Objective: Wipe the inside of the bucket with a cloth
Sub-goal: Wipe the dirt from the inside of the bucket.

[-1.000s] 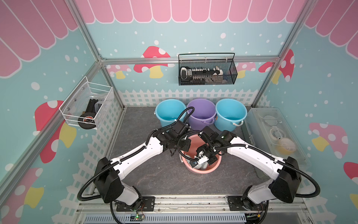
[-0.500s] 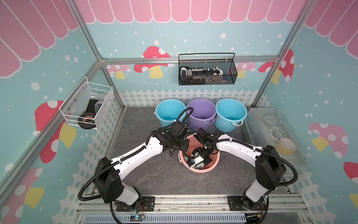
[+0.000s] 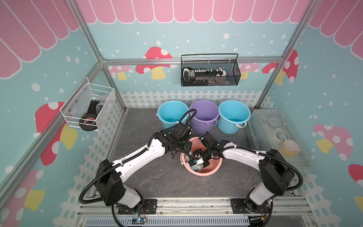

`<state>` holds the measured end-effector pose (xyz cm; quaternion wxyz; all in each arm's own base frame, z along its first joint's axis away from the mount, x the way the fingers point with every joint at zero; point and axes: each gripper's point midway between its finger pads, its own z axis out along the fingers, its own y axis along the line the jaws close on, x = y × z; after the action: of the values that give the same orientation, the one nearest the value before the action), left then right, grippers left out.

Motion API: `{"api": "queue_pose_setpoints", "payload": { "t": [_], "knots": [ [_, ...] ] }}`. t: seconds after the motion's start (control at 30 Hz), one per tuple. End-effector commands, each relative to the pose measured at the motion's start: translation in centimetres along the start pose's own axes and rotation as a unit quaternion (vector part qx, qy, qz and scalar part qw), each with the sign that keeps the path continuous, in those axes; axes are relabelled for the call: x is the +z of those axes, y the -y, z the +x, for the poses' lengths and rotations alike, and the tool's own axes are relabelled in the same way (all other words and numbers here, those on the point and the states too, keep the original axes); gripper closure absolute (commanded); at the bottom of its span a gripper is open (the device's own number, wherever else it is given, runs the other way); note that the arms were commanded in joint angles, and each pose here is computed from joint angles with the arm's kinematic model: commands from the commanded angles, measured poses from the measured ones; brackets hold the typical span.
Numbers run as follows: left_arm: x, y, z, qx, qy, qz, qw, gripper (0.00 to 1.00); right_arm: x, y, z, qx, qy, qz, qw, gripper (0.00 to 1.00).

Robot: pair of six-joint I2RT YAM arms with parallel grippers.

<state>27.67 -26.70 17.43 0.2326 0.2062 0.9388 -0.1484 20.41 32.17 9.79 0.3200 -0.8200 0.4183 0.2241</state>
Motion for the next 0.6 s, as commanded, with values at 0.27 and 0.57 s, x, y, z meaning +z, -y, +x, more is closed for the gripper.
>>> {"api": "queue_pose_setpoints", "payload": {
  "t": [0.27,0.57],
  "knots": [
    [-0.3,1.6,-1.1,-0.025,0.015,0.032,0.999,1.0,-3.1,7.1,4.7,0.007,-0.155,0.243,0.958,1.0],
    [-0.2,1.5,-1.0,-0.024,0.014,0.03,0.999,1.0,-8.8,7.5,6.5,-0.039,-0.295,0.283,0.912,1.0]
  ]
}}
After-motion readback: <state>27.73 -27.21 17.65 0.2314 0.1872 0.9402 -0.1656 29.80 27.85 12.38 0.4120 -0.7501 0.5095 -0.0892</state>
